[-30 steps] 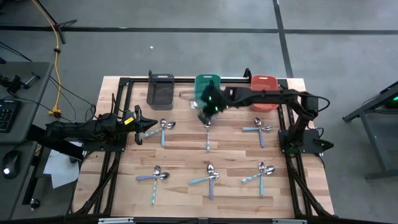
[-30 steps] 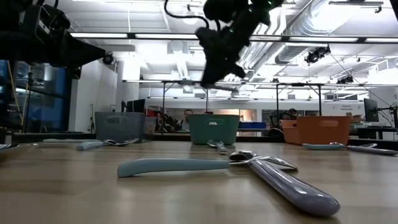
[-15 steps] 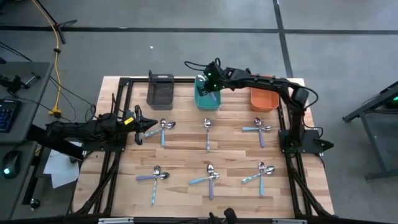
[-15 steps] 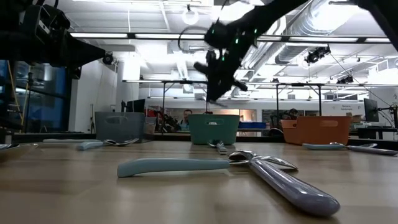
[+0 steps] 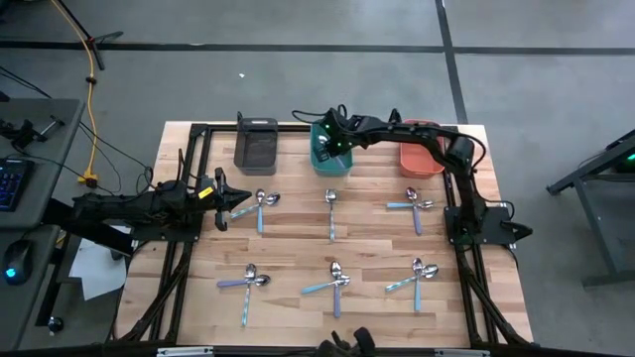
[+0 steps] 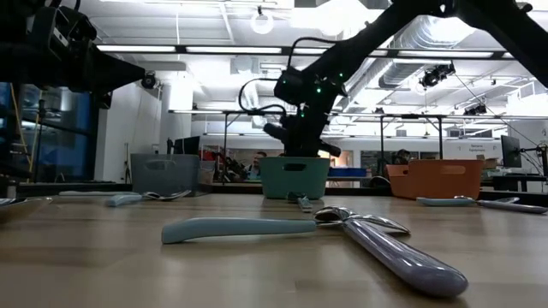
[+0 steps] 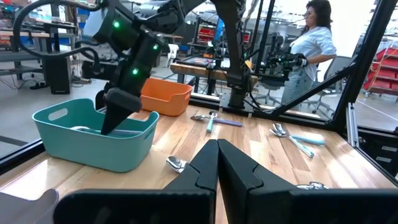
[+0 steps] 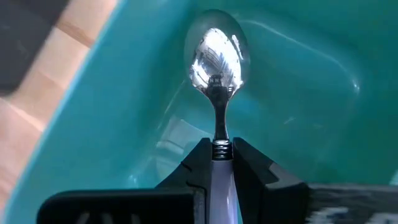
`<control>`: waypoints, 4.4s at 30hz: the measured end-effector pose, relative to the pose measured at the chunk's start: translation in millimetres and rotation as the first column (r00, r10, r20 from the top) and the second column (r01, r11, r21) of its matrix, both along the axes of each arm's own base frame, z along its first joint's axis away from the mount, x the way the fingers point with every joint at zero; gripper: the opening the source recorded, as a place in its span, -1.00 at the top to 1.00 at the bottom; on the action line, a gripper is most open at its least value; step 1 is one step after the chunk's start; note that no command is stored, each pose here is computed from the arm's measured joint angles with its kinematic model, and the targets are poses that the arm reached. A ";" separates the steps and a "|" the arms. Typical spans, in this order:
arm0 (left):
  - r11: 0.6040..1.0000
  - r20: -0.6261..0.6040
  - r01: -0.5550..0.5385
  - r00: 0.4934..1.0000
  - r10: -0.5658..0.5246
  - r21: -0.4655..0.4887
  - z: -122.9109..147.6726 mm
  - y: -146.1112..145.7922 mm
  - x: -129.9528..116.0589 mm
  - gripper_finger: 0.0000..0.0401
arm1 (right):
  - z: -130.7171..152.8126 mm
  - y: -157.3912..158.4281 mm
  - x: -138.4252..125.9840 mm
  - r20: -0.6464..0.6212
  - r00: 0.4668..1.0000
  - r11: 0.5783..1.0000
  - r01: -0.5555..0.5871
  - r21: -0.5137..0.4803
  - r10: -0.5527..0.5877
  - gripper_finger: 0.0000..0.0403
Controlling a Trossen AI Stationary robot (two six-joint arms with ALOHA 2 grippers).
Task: Sort silverware by color (type)
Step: Put the top left purple spoon into the green bin, then put the top left white spoon into the black bin
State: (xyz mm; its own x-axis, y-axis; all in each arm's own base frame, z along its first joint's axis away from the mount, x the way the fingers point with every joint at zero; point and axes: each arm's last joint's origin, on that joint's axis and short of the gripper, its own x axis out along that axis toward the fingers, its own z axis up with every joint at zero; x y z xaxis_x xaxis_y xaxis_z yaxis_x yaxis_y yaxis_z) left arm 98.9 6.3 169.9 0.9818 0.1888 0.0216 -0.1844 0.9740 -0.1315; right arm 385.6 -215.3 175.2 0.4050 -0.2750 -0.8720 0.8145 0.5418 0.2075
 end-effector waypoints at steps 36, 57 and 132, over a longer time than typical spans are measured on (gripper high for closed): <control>1.000 0.000 0.000 1.000 0.000 0.000 0.0 0.0 0.0 1.00 | 71.9 45.2 40.8 -0.103 0.864 0.767 -0.487 -0.419 0.492 0.99; 1.000 0.000 0.000 1.000 0.000 0.000 0.0 0.0 0.0 1.00 | 49.8 117.9 101.4 0.059 0.745 0.619 -0.504 -0.603 0.665 1.00; 0.959 -0.810 -0.273 0.579 0.097 -0.081 -31.6 4.4 47.9 0.32 | 19.3 166.7 -142.3 0.133 0.607 0.432 -0.378 -0.819 0.784 1.00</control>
State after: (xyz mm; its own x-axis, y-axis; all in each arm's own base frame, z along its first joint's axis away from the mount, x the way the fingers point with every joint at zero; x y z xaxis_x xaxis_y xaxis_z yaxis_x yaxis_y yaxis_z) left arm 146.8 10.7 138.3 0.5333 0.2816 -0.7976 -0.4737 0.8807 -0.0058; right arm 243.3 -48.7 194.5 0.9595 -0.1908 -0.2075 0.1444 0.9649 -0.2194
